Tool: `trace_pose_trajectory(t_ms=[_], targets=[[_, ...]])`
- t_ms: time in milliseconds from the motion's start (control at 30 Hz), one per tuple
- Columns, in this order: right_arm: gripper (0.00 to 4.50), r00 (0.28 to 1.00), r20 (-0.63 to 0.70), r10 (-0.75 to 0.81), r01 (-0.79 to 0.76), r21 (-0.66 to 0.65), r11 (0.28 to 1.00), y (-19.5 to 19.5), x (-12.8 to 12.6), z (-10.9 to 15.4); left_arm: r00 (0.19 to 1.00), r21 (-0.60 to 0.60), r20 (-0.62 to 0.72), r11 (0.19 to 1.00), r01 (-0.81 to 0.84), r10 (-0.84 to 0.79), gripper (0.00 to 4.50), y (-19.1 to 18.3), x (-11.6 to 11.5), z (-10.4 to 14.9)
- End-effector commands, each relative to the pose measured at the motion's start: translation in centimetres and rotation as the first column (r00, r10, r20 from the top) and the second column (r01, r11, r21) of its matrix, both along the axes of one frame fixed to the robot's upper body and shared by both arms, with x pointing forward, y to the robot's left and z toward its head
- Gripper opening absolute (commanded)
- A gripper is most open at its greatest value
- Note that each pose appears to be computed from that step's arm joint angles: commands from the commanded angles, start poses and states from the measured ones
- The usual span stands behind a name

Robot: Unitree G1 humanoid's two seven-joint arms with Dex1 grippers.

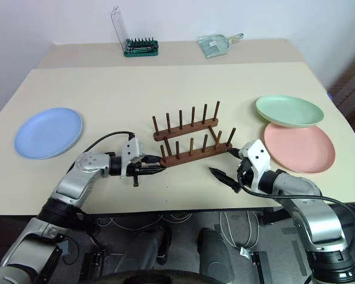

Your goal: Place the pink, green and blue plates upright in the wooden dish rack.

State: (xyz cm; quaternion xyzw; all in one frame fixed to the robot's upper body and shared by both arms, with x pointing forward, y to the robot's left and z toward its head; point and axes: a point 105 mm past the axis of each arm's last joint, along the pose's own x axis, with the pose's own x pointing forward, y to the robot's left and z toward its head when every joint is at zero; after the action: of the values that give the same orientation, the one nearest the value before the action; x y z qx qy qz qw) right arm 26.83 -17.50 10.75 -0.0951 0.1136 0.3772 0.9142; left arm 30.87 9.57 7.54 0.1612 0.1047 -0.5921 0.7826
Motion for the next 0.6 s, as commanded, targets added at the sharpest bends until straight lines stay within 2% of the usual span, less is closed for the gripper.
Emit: trace_pose_trajectory(t_ms=[33,100,167,267,367,567,600], targets=[[4.5,0.998,0.059,0.003,-0.002,-0.013,1.0,-0.3,0.0,1.0,0.999,0.014,-0.007,0.999,-0.038,0.038,2.6,1.2,0.7,0.1],[4.5,0.998,0.056,0.0,0.002,-0.02,1.0,-0.6,-0.1,0.8,0.996,0.028,0.011,0.996,-0.087,0.086,3.66,1.9,1.2,-0.1],[4.5,0.998,0.055,-0.01,0.013,-0.045,0.999,-1.1,-0.1,0.5,0.99,0.036,0.012,0.989,-0.143,0.142,4.46,2.8,1.5,-0.3],[4.5,0.999,0.041,-0.034,0.038,-0.09,0.995,-2.2,0.1,-0.1,0.987,0.051,-0.027,0.986,-0.157,0.159,4.46,3.8,0.4,-0.9],[3.68,0.999,0.011,-0.046,0.047,-0.149,0.988,-3.0,0.4,-1.1,0.989,0.019,-0.083,0.993,-0.118,0.119,3.54,3.9,-1.8,-0.6],[0.57,1.0,0.005,-0.025,0.026,-0.195,0.98,-2.8,0.8,-1.7,0.989,-0.007,-0.141,0.999,-0.037,0.036,0.48,1.3,-4.6,0.0],[0.05,1.0,0.01,-0.022,0.024,-0.206,0.978,-2.6,1.0,-1.8,0.988,0.002,-0.147,0.999,-0.044,0.043,0.45,0.8,-4.6,-0.3]])
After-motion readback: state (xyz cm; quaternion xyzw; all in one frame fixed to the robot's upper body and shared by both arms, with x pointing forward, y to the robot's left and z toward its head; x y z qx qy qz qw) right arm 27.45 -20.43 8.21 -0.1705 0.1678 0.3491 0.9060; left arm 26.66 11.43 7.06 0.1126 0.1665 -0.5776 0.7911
